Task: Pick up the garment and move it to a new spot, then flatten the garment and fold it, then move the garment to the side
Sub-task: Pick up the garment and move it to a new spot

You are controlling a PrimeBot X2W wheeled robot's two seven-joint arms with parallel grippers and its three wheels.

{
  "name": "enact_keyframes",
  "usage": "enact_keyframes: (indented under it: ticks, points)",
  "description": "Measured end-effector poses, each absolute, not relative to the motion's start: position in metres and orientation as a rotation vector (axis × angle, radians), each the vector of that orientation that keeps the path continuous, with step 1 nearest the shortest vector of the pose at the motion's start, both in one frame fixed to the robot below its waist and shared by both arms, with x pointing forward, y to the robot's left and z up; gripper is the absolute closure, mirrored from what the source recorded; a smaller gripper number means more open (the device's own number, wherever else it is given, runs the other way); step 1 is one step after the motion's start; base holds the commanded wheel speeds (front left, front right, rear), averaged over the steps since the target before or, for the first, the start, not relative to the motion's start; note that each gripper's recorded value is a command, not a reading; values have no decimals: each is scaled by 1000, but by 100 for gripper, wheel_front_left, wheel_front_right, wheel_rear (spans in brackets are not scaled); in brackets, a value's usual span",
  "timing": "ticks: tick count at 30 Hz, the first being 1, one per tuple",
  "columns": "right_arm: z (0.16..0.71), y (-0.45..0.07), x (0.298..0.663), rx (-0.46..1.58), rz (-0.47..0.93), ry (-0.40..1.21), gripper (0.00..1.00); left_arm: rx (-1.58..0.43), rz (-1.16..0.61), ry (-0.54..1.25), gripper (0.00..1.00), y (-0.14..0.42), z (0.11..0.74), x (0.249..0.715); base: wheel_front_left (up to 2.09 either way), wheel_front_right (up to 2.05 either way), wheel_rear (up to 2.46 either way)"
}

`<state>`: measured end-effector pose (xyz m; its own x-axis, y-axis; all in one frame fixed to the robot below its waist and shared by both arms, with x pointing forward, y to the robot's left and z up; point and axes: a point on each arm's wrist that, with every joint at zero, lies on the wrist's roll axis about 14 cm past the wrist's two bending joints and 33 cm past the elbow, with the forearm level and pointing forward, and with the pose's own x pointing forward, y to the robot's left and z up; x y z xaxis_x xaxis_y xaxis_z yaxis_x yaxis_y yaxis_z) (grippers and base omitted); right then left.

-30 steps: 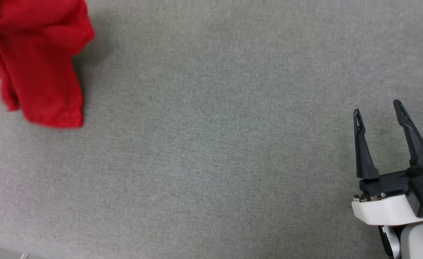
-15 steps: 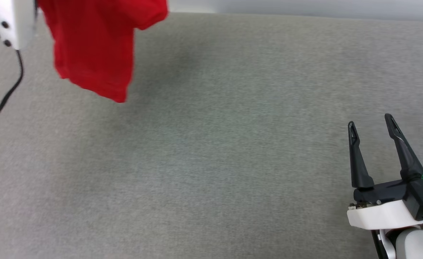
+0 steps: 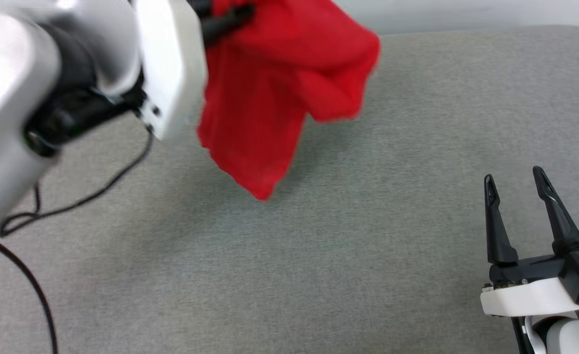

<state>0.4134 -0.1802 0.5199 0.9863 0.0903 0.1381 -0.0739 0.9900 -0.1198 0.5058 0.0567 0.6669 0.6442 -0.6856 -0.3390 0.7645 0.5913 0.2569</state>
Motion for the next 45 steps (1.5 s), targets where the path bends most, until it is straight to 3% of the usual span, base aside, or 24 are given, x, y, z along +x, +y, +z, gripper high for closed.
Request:
enact_keyframes:
  ticks: [6,19,28,29,30,39,45]
  points:
    - [517,-197,408,-123,36,-128,0,357,-1014,285,100,8,615,486,0,0,0]
    - [489,-209,416,-124,4,-49,0,174,-1169,682,100,-41,425,414,0,0,0]
    - [483,-206,418,-119,15,-36,0,155,-1193,745,100,-50,397,379,0,0,0]
    - [485,-205,418,-118,17,-39,0,159,-1188,723,84,-50,400,381,0,0,0]
    - [486,-204,417,-119,18,-42,0,165,-1179,694,0,-49,403,384,0,0,0]
    - [496,-196,400,-120,41,-61,0,115,-1007,258,0,-46,487,428,0,0,0]
    - [505,-183,395,-117,78,-86,0,94,-797,3,0,-8,536,444,0,0,0]
